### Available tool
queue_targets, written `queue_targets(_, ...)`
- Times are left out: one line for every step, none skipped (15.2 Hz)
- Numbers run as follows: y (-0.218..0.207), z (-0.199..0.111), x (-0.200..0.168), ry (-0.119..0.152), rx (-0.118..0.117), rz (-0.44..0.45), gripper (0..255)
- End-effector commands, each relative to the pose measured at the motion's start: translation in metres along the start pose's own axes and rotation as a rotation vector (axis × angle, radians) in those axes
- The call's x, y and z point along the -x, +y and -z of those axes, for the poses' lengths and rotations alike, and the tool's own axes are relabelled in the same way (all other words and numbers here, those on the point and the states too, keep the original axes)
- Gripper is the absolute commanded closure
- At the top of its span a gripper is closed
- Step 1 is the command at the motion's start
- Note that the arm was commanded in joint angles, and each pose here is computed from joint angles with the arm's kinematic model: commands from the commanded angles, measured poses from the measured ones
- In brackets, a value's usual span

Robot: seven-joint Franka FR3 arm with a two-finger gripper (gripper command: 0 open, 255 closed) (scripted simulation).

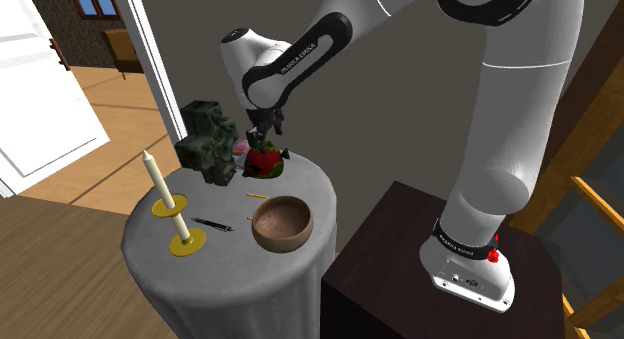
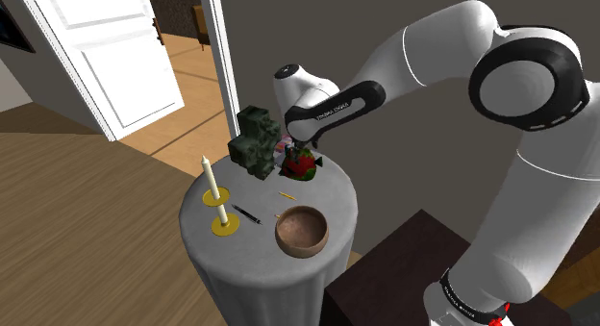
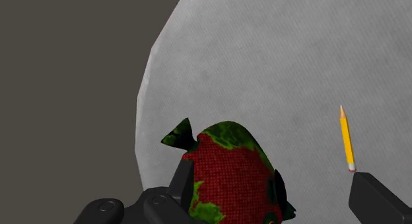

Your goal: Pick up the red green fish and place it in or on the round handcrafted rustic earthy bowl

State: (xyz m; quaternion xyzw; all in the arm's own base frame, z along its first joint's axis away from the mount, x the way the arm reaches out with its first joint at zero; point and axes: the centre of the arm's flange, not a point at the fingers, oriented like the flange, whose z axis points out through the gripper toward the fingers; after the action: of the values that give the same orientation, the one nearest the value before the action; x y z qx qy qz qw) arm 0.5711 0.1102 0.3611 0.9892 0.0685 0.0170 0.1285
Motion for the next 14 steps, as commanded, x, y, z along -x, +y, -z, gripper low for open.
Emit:
queue_targets(-0.011, -0.018, -0.019, 0.000, 0.008, 0.013, 0)
queue_targets(-0.016, -0.025, -0.028, 0.000, 0.012, 0.020, 0)
queue_targets(-0.021, -0.033, -0.038, -0.001, 0.015, 0.026, 0)
queue_targets(-0.027, -0.041, -0.047, -0.001, 0.019, 0.033, 0)
queue_targets(-0.032, -0.049, -0.057, -0.001, 0.023, 0.039, 0)
queue_targets(-0.038, -0.057, -0.066, -0.002, 0.027, 0.046, 0)
queue_targets(-0.043, -0.064, -0.076, -0.002, 0.031, 0.052, 0)
queue_targets(-0.048, -0.072, -0.085, -0.002, 0.035, 0.059, 0)
queue_targets(-0.049, -0.072, -0.085, -0.002, 0.035, 0.059, 0)
queue_targets(-0.048, -0.078, -0.085, -0.002, 0.035, 0.059, 0)
queue_targets(-0.048, -0.083, -0.085, -0.002, 0.035, 0.059, 0)
queue_targets(-0.048, -0.088, -0.085, -0.002, 0.035, 0.059, 0)
queue_targets(-0.048, -0.093, -0.085, -0.002, 0.035, 0.059, 0)
queue_targets(-0.048, -0.099, -0.085, -0.002, 0.035, 0.059, 0)
